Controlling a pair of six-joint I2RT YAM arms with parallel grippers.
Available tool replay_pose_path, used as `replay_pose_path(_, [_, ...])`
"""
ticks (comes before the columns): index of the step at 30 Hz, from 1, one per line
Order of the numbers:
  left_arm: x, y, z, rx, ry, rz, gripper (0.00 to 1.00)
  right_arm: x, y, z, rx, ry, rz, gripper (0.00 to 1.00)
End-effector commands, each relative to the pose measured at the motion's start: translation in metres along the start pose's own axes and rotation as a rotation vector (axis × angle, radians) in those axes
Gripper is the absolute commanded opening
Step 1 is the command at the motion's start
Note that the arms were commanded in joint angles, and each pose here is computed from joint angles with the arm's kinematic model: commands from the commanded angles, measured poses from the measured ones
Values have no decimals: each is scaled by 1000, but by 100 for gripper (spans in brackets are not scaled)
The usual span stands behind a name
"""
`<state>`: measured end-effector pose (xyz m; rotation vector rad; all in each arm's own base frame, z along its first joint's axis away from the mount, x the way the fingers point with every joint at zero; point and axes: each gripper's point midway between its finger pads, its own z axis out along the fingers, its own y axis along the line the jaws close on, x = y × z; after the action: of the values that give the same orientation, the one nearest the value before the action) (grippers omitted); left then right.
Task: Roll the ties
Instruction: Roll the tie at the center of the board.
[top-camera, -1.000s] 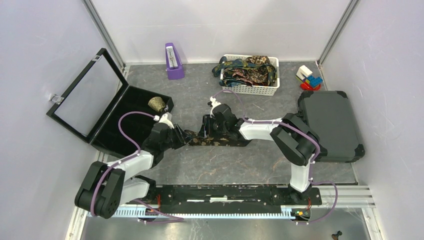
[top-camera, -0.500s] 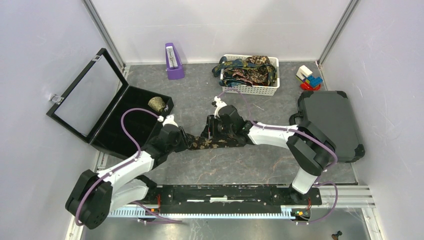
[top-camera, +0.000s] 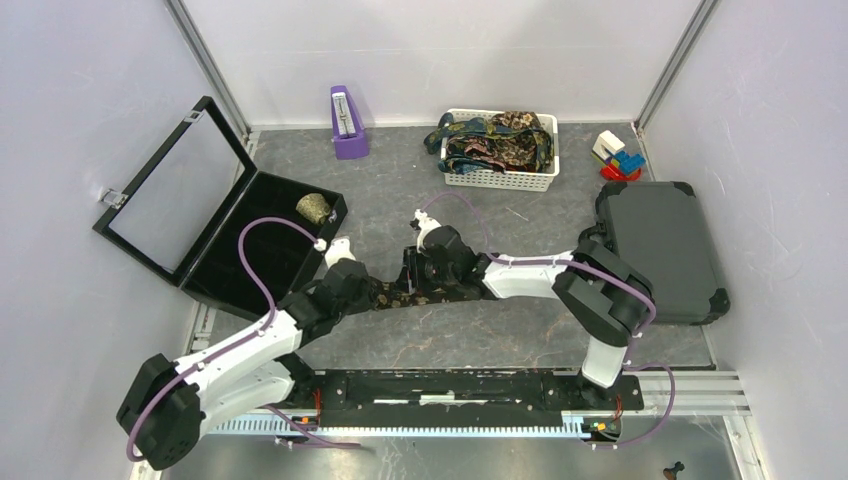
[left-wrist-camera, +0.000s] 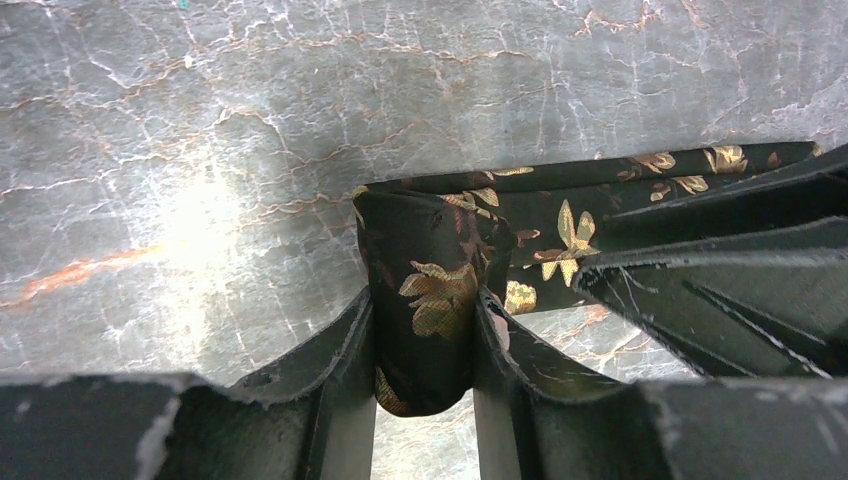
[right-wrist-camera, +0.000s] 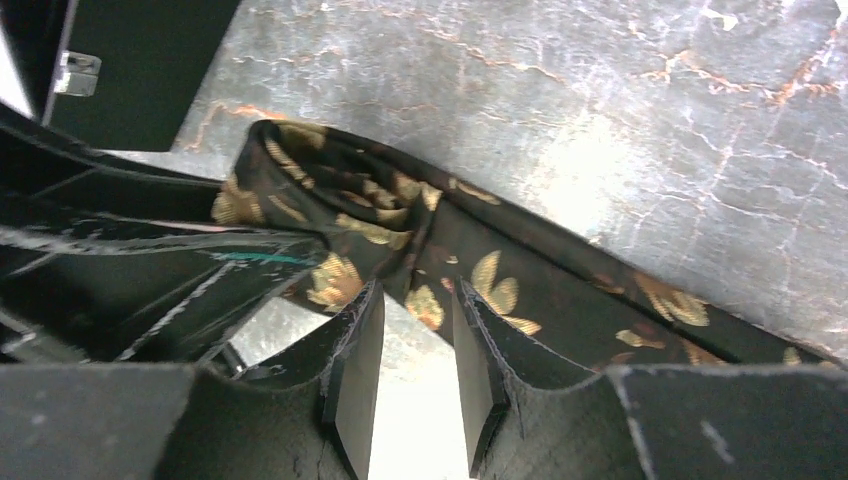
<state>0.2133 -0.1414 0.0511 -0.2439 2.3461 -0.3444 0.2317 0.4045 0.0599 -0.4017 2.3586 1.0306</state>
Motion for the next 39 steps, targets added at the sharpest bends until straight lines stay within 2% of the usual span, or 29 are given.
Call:
replay_pose_path(1, [-3,7,-5,-36,-26,-30,13,-9,-11,7,27,-37,-37,38])
replay_pose_path(7, [-2,11,-8,-37,-29,-28,13,-13,-45,1,120,-52,-45,37])
replay_pose_path(19, [-10,8,-9,-36,-50,-28,13,25,-62,-7,151,3,5,36])
replay_pose_path(32, [-12,14,-11,-63,-59,-7,13,2,-39,-15,134,-37,-38,36])
replay_pose_path(39, [-15,18,-13,-94,-68,15,13,-17,2,-24,43,-82,-64,37])
